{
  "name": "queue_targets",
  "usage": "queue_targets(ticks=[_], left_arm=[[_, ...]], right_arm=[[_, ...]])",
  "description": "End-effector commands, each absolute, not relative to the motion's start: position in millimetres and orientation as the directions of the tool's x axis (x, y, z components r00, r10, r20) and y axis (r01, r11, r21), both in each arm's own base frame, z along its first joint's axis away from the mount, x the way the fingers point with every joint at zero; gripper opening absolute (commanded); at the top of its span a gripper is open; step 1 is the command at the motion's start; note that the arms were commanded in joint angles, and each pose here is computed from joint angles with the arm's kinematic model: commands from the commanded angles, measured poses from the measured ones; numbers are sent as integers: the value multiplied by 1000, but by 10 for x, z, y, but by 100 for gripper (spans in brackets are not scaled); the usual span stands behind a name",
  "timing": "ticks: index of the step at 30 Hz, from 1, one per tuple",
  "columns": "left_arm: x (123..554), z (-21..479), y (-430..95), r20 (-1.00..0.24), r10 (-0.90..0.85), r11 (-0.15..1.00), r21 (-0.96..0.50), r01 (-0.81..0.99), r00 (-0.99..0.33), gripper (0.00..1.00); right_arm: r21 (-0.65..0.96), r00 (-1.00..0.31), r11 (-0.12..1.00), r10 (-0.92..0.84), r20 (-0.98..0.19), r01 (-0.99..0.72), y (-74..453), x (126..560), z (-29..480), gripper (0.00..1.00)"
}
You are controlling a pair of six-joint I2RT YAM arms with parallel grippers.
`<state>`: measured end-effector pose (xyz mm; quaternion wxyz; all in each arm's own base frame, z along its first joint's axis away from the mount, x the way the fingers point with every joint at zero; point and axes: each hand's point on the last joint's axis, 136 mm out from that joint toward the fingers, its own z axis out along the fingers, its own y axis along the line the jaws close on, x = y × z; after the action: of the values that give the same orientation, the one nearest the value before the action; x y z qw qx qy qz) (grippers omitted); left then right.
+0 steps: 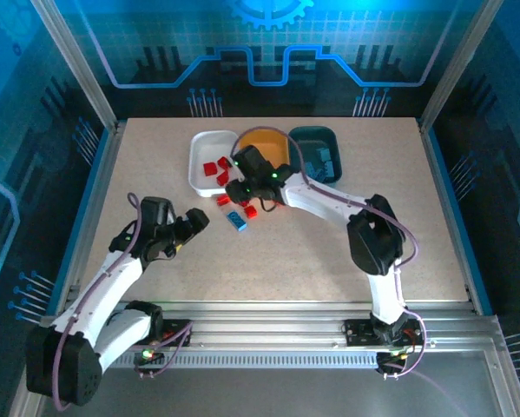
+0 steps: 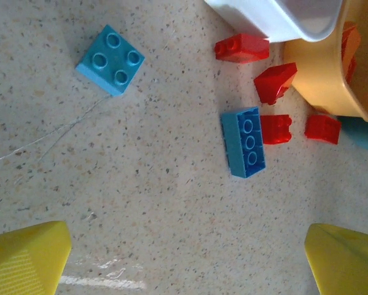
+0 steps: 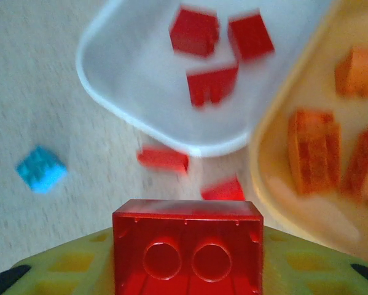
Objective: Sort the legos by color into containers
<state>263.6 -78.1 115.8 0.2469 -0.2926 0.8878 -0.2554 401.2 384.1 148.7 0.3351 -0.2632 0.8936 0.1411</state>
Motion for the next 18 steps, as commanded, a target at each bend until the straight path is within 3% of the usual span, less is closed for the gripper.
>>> queue_targets(ticks=[1, 6, 12, 18], left_arm=[[2691, 1304, -797, -289, -638, 685, -635, -356, -713, 99], [2596, 1315, -753, -284, -642, 681, -639, -358, -712, 99], [2494, 1277, -743, -280, -639, 681, -640, -357, -716, 99], [2422, 1202, -757, -263, -642, 672, -645, -364, -720, 99]], right_arm=[[44, -609, 793, -429, -667, -607, 4025, 4284, 1289, 48], [36, -598, 793, -428, -677, -608, 4162, 4661, 1188, 49], [29, -586, 774, -454, -671, -633, 4289, 4825, 1137, 51], [12, -572, 770, -463, -677, -638, 4314, 4846, 1242, 72]])
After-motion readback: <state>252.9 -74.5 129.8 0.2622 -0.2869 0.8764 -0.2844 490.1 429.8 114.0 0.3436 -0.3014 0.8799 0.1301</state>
